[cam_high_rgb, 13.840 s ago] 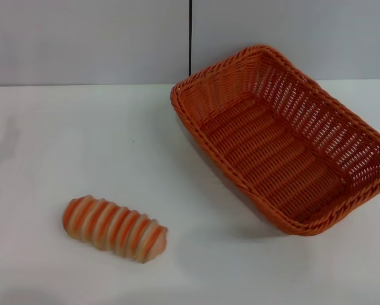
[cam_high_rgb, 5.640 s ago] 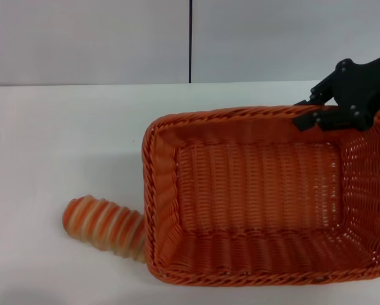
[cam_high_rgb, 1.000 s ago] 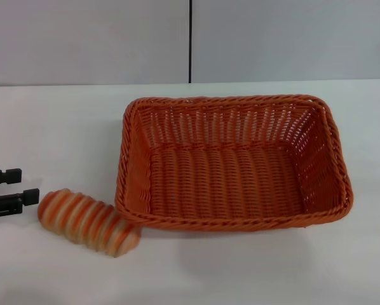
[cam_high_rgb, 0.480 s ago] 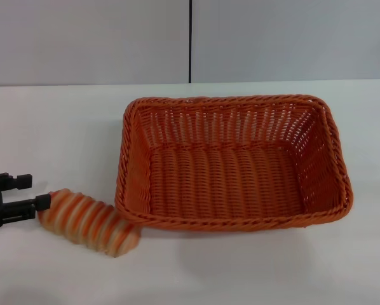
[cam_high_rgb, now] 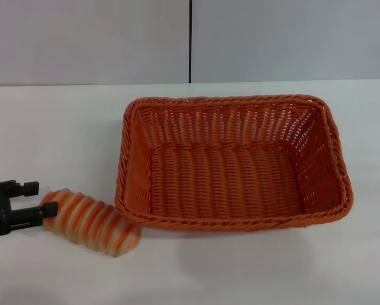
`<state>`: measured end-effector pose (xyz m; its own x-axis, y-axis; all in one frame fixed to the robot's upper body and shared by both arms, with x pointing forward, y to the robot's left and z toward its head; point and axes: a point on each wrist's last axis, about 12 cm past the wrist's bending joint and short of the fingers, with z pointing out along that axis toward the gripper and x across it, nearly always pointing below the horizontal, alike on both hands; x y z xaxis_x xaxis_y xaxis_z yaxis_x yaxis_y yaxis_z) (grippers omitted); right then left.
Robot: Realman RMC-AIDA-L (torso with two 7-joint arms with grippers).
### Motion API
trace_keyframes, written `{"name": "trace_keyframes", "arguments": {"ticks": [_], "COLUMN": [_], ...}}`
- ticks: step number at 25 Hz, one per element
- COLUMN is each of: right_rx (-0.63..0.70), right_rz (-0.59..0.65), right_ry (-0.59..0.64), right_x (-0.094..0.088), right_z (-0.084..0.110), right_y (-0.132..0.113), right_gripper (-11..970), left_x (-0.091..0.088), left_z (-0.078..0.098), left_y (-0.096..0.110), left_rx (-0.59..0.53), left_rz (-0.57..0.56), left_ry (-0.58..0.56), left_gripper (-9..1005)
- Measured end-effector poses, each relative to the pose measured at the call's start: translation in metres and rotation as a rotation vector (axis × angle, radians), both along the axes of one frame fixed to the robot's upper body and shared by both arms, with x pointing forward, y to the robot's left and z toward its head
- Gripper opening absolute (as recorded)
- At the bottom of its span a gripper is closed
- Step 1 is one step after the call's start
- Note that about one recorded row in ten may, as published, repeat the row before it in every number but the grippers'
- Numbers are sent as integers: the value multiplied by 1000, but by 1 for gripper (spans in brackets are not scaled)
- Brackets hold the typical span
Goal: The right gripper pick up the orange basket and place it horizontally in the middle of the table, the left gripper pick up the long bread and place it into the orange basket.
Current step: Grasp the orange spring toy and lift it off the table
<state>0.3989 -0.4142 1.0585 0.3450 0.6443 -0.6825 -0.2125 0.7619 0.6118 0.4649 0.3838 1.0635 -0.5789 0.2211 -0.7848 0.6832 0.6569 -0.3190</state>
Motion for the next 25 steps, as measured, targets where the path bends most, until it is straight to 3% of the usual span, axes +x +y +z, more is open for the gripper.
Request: {"name": "trace_keyframes", "arguments": {"ticks": [24,25], "right_rx": [-1,0], "right_rz": [6,5], "right_ry": [2,2], "right_x": [0,0], "right_z": [0,0], "right_y": [1,1], "right_gripper": [423,423], "left_x": [1,1], "left_z": [-8,-8], "left_y": [-7,-7], "left_rx": [18,18], "left_rz": [-8,-9], "left_ry": [26,23], "left_gripper": [710,654]}}
